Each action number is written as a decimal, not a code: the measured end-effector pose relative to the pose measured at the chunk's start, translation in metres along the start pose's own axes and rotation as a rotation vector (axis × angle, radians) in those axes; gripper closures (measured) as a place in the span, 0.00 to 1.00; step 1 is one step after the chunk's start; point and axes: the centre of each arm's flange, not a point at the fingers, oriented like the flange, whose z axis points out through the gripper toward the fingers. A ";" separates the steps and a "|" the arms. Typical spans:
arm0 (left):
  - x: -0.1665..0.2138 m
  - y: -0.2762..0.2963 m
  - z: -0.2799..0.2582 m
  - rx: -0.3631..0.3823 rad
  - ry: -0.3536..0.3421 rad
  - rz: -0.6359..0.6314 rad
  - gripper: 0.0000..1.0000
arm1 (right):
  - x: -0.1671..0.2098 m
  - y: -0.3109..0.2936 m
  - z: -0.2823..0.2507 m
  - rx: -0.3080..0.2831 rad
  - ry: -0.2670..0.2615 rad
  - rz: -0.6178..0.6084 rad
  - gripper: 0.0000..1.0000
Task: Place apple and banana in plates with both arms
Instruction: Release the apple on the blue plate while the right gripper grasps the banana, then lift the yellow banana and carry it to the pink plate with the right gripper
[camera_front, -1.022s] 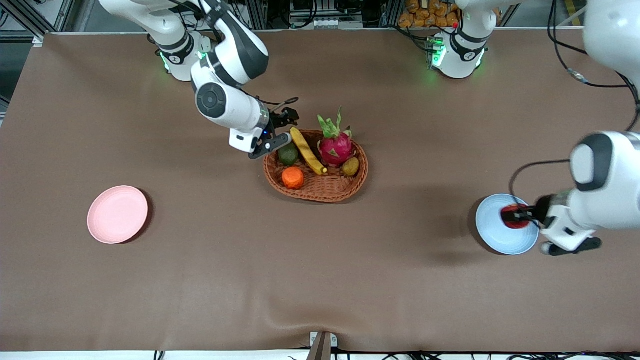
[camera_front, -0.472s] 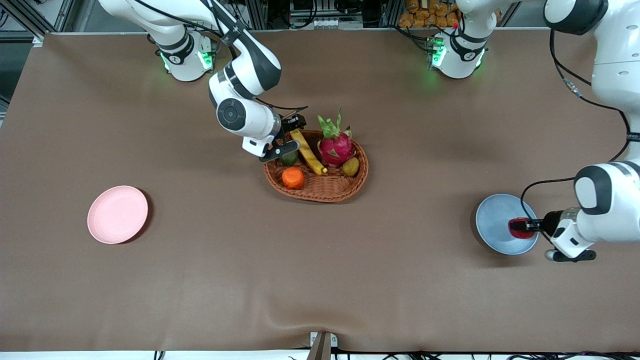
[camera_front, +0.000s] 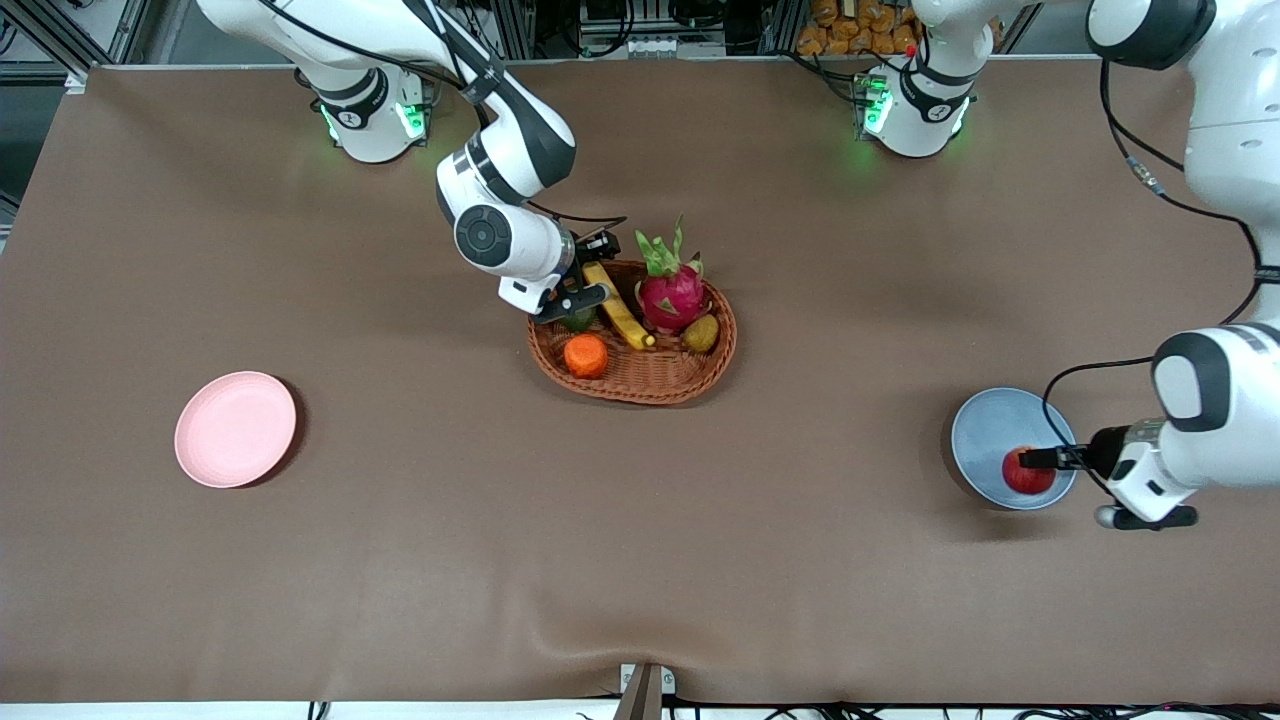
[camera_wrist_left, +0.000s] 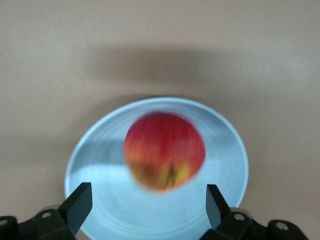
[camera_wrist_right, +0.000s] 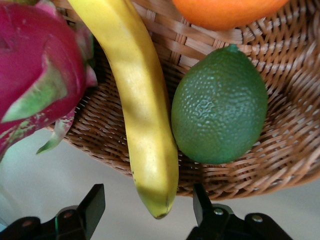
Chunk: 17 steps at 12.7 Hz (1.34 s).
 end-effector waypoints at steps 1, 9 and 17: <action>-0.001 0.006 -0.027 0.008 0.022 0.008 0.00 | 0.000 0.000 0.002 0.000 0.000 0.005 0.24; -0.085 0.070 -0.245 0.090 0.074 0.055 0.00 | 0.004 0.000 -0.002 0.004 0.014 0.051 0.65; -0.158 0.132 -0.330 0.122 0.116 -0.147 0.00 | 0.014 0.032 -0.139 0.046 0.009 0.131 0.65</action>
